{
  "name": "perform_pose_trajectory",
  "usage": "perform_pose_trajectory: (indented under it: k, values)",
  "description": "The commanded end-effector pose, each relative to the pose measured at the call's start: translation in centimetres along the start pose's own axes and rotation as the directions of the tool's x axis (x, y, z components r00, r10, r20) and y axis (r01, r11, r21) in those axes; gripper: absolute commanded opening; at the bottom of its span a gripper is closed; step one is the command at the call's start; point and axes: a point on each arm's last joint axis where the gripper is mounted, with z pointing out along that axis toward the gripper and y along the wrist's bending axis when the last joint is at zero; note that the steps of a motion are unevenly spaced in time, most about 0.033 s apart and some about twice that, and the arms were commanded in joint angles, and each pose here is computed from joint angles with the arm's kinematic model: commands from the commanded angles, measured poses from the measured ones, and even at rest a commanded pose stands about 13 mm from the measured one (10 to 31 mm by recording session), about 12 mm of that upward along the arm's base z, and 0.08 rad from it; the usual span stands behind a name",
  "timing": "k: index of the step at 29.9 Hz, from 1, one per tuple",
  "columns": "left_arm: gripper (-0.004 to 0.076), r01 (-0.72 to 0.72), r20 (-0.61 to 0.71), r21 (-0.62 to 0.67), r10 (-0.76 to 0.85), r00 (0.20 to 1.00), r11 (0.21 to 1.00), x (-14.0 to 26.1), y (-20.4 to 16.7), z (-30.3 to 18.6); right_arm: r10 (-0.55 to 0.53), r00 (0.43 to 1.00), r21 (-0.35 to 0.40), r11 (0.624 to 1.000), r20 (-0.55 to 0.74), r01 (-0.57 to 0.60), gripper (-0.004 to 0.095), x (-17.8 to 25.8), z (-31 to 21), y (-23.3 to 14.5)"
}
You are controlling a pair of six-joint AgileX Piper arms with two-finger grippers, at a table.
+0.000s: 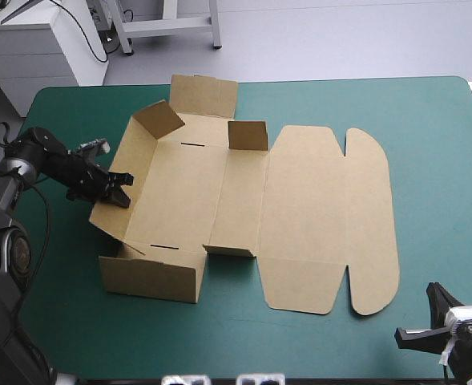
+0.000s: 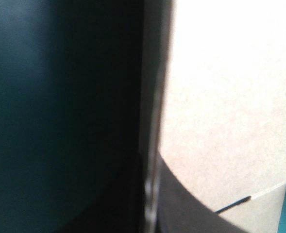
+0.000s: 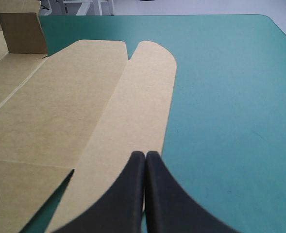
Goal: Fold the box
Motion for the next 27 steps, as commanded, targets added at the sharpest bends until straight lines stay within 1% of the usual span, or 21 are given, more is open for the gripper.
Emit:
perform_pose_trajectory:
  k: [1, 2, 4, 6, 8, 9, 11, 14, 17, 20, 22, 23, 27]
  values:
    - [0.0, -0.102, 0.098, -0.025, 0.104, 0.99, 0.995, -1.0, -2.8, -5.1, -0.005, 0.993, 0.01, 1.0, 0.122, 0.004, -0.002, -1.2, -0.8, 0.0]
    - [0.0, -0.153, 0.126, -0.05, 0.158, 0.979, 0.987, -1.6, -3.5, -6.0, -0.005, 0.993, 0.01, 1.0, 0.122, 0.004, -0.002, -1.2, -0.8, 0.0]
    - [0.0, -0.208, 0.158, -0.099, 0.222, 0.962, 0.973, -2.4, -4.7, -7.2, -0.005, 0.993, 0.01, 1.0, 0.122, 0.004, -0.002, -1.2, -0.8, 0.0]
    - [-0.0005, -0.281, 0.167, -0.165, 0.308, 0.937, 0.945, -3.0, -6.2, -8.2, -0.005, 0.993, 0.01, 1.0, 0.122, 0.004, -0.002, -1.2, -0.8, 0.0]
    - [-0.0008, -0.399, 0.143, -0.251, 0.442, 0.886, 0.882, -3.6, -8.1, -8.9, -0.005, 0.993, 0.01, 1.0, 0.122, 0.004, -0.002, -1.2, -0.8, 0.0]
    - [-0.0008, -0.463, 0.121, -0.295, 0.514, 0.849, 0.836, -3.8, -9.0, -9.3, -0.005, 0.993, 0.01, 1.0, 0.122, 0.004, -0.002, -1.2, -0.8, 0.0]
    - [-0.0008, -0.597, 0.055, -0.362, 0.655, 0.753, 0.716, -4.1, -11.1, -9.4, -0.005, 0.993, 0.01, 1.0, 0.122, 0.004, -0.002, -1.2, -0.8, 0.0]
    - [-0.0008, -0.738, -0.061, -0.42, 0.795, 0.603, 0.528, -4.2, -14.3, -9.0, -0.005, 0.993, 0.01, 1.0, 0.122, 0.004, -0.002, -1.2, -0.8, 0.0]
    - [-0.0008, -0.822, -0.177, -0.442, 0.864, 0.472, 0.358, -3.9, -16.7, -8.2, -0.005, 0.993, 0.01, 1.0, 0.122, 0.004, -0.002, -1.2, -0.8, 0.0]
    - [-0.0008, -0.896, -0.309, -0.418, 0.903, 0.297, 0.152, -3.6, -18.4, -7.4, -0.005, 0.993, 0.01, 1.0, 0.122, 0.004, -0.002, -1.2, -0.8, 0.0]
    - [-0.0008, -0.92, -0.353, -0.389, 0.917, 0.189, 0.04, -3.4, -19.6, -6.9, -0.005, 0.993, 0.01, 1.0, 0.122, 0.004, -0.002, -1.2, -0.8, 0.0]
    - [-0.0008, -0.925, -0.357, -0.381, 0.92, 0.162, 0.015, -3.3, -20.1, -6.7, -0.005, 0.993, 0.01, 1.0, 0.122, 0.004, -0.002, -1.2, -0.8, 0.0]
    - [-0.0008, -0.932, -0.353, -0.362, 0.929, 0.112, -0.026, -2.8, -21.7, -6.0, -0.005, 0.993, 0.01, 1.0, 0.122, 0.004, -0.002, -1.2, -0.8, 0.0]
